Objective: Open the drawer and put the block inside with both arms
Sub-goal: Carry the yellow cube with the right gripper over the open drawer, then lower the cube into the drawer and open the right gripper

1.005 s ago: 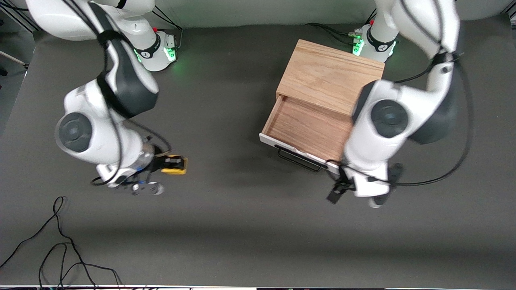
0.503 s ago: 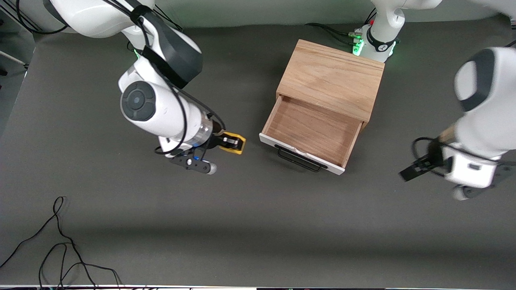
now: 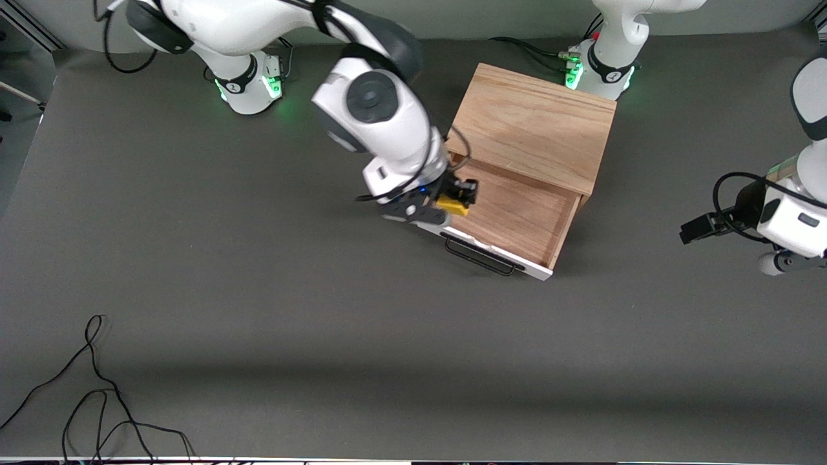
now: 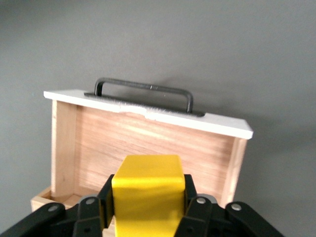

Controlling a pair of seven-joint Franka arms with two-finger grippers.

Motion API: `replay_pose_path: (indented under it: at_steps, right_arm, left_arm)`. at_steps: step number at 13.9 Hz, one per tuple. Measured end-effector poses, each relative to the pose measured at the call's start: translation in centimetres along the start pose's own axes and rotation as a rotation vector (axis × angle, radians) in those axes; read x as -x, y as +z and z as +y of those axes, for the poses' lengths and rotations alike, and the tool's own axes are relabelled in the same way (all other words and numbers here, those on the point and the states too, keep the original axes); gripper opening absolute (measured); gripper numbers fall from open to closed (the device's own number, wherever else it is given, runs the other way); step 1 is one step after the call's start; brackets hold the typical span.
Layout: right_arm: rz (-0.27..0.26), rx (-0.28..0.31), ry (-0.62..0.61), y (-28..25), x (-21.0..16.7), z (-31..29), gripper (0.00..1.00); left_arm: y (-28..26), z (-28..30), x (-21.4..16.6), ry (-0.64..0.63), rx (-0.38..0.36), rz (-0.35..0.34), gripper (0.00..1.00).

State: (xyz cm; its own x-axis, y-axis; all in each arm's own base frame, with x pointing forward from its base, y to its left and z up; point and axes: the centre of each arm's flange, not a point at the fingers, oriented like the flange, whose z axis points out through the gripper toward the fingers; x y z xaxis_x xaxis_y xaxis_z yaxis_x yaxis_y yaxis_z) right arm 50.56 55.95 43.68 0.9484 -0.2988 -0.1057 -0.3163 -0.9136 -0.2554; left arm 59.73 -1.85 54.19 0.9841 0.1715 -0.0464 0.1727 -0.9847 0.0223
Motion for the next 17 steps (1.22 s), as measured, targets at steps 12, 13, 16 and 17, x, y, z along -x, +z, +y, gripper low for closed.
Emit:
replay_pose_path:
  at_steps: [12,13,16,17]
  right_arm:
    - [-0.014,0.027,0.007,12.6,3.2,-1.0,0.55]
    - [-0.014,0.031,0.011,12.9,3.4,-1.0,0.55]
    - [0.021,0.050,-0.008,13.7,3.2,-0.7,0.56]
    - [0.042,0.056,-0.011,13.8,3.5,-0.8,0.56]
  left_arm:
    - [-4.5,-1.6,3.6,0.127,0.016,0.063,1.00]
    - [-4.4,-1.4,3.7,0.136,0.014,0.058,1.00]
    - [-4.3,-1.2,3.9,0.148,0.008,0.051,1.00]
    - [-4.3,-1.2,3.9,0.149,0.008,0.051,1.00]
